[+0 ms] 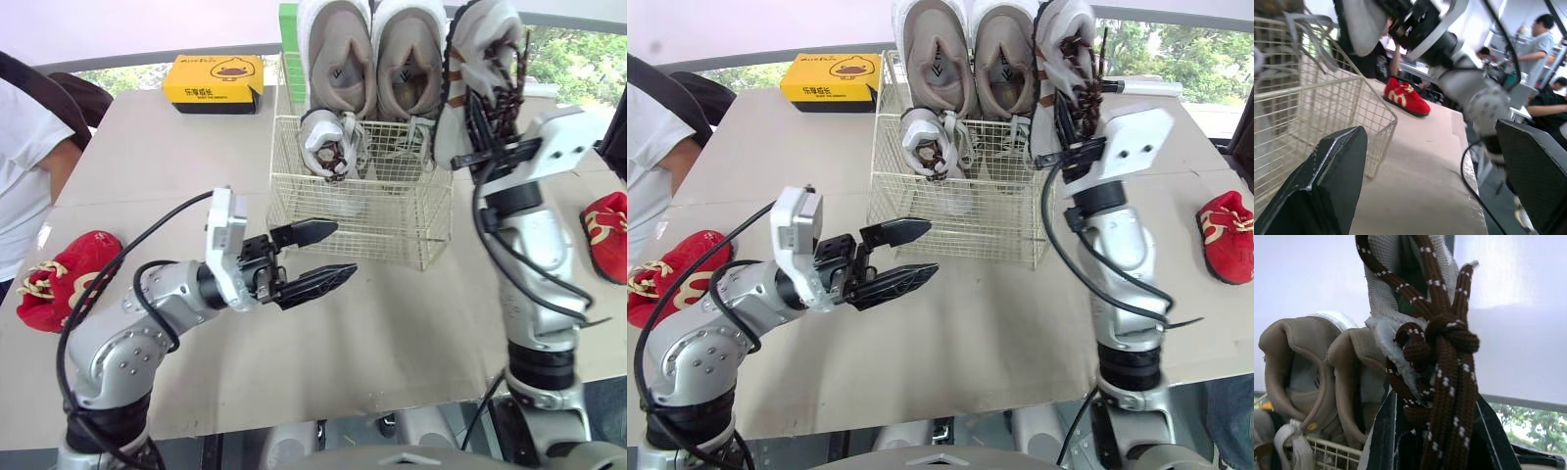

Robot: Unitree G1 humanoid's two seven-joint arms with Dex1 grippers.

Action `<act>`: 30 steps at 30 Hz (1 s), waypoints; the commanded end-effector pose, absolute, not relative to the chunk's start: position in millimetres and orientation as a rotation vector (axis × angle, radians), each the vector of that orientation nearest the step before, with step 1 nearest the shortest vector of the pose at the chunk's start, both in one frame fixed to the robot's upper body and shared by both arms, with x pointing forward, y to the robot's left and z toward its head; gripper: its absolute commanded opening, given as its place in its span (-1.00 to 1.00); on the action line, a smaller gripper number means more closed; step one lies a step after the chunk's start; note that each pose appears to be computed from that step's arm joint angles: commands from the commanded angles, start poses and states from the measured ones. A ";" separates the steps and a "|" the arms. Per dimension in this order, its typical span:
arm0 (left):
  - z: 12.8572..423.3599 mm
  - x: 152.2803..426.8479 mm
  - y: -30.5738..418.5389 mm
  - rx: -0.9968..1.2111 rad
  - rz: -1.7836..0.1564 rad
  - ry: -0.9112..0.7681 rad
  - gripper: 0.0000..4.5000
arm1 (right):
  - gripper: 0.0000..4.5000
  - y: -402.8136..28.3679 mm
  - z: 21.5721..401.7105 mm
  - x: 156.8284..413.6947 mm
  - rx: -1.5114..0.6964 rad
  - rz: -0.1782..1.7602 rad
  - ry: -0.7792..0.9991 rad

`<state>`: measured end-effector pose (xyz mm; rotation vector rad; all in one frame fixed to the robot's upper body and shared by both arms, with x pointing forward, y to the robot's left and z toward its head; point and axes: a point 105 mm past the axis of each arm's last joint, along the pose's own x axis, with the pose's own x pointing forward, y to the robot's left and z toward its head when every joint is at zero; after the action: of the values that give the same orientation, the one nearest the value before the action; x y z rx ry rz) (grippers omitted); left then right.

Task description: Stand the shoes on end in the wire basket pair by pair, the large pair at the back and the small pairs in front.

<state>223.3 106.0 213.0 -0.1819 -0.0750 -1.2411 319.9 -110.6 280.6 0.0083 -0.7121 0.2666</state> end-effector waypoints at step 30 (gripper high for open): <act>217.5 241.2 129.8 -0.083 -0.947 -0.257 1.00 | 0.98 -98.5 201.4 295.3 0.050 0.575 -0.420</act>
<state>243.6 131.9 211.7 -0.0934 -0.2256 -0.9294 302.3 -96.7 189.6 0.0531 -0.3998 0.5502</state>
